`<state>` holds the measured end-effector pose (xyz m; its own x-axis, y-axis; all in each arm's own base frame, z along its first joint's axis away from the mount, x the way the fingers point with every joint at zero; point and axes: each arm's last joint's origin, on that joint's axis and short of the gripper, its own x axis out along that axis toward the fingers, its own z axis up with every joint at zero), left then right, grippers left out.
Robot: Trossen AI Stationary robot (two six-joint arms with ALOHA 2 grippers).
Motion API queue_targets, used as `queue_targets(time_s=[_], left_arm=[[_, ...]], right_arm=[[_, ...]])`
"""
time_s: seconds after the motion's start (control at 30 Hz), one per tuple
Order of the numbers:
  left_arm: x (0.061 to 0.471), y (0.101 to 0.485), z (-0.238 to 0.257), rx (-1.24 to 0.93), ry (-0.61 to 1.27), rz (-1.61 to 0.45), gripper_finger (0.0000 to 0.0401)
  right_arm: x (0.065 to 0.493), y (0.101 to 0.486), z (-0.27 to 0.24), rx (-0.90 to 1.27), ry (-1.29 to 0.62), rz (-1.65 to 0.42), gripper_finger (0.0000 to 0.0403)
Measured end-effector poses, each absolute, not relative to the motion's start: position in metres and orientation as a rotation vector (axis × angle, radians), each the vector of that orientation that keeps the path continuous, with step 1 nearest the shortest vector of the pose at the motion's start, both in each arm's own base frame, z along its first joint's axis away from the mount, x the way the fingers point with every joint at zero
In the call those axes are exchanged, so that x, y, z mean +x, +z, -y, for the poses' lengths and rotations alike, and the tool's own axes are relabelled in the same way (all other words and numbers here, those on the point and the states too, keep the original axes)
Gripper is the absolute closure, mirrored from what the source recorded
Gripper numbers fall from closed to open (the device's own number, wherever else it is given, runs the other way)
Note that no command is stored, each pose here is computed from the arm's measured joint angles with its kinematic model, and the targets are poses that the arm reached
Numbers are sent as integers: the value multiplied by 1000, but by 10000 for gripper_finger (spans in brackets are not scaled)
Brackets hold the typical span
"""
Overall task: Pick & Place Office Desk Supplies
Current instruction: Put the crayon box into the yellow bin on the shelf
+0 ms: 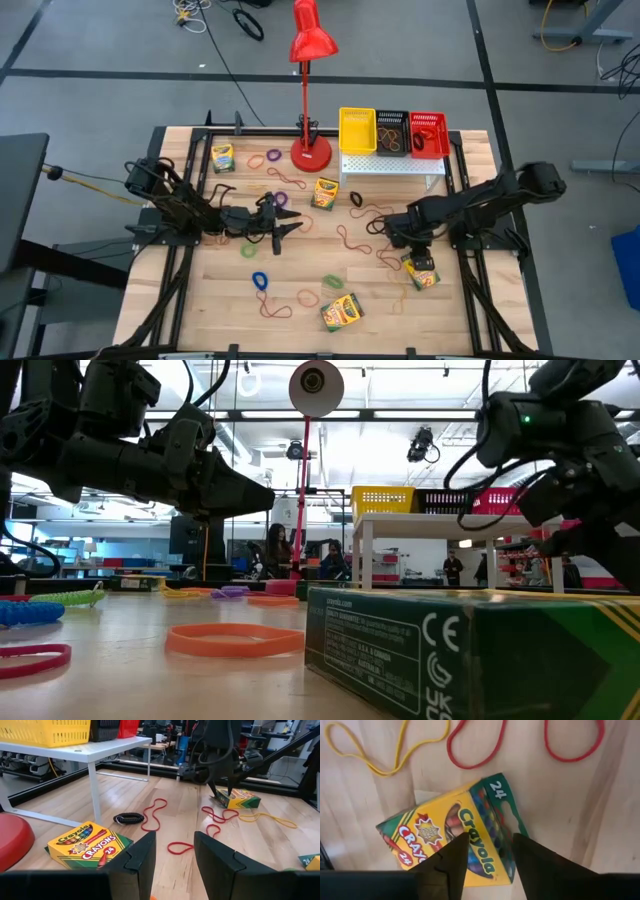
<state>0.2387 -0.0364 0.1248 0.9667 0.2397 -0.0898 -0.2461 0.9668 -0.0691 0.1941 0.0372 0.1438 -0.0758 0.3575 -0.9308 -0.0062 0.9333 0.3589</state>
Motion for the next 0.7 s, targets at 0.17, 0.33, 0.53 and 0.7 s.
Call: queue_targets(time_s=[0.17, 0.33, 0.53, 0.7], left_arm=[[239, 124, 36, -81, 246, -86, 261], [239, 124, 36, -82, 246, -85, 261], [239, 124, 36, -82, 246, -84, 261], [239, 124, 36, -82, 246, -85, 261]], right_arm=[[196, 140, -38, 291, 338, -1644, 274], [195, 142, -38, 285, 340, -1630, 338], [195, 152, -38, 231, 300, -1569, 395], [196, 171, -42, 187, 257, -1529, 399]])
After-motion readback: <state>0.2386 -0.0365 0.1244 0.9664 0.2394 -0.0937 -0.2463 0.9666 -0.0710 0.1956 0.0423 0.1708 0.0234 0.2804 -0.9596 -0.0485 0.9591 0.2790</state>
